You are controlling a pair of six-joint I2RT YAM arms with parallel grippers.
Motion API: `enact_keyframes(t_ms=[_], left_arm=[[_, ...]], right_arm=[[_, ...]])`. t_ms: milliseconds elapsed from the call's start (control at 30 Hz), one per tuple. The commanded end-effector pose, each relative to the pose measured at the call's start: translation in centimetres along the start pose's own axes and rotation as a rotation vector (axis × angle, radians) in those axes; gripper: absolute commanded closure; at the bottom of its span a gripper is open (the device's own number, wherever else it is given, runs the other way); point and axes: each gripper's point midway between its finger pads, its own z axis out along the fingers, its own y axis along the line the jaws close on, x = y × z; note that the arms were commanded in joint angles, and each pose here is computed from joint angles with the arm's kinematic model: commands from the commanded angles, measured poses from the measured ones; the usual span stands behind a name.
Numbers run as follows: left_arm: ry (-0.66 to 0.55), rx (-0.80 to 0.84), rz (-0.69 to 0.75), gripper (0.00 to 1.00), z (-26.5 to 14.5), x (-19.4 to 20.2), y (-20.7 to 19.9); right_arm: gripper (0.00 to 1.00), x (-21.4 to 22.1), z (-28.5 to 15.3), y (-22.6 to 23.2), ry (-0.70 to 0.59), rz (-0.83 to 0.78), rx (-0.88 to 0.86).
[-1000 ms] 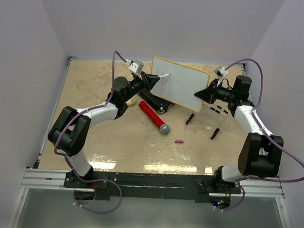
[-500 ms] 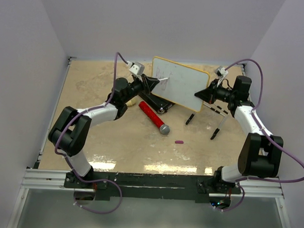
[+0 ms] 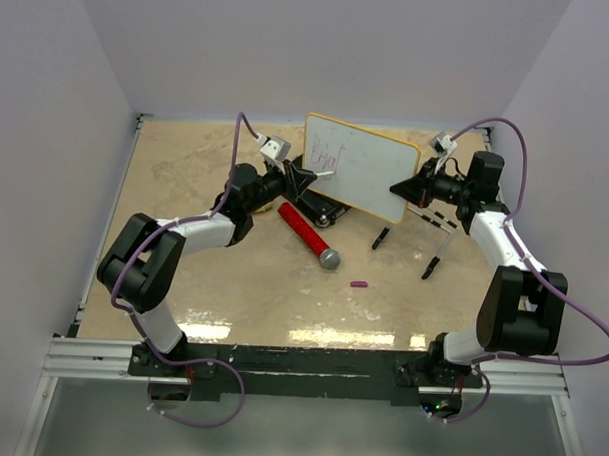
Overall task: Write a sentence on the whiteboard
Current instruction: Write with the whiteboard marker without the cap on the whiteboard.
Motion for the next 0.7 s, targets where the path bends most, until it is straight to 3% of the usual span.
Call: enact_keyframes(t_ms=[0,667], left_arm=[[-0.068,0.017,0.04,1.0,0.1,-2.9,-0.5],[-0.129,0.016,0.067,1.0,1.4,-6.3,-0.7]], right_arm=[[1.0,-0.9,0.1,0.4,-0.006,-0.04,-0.015],[1.0,-0.9,0.1,0.4,-0.006,-0.041,-0.015]])
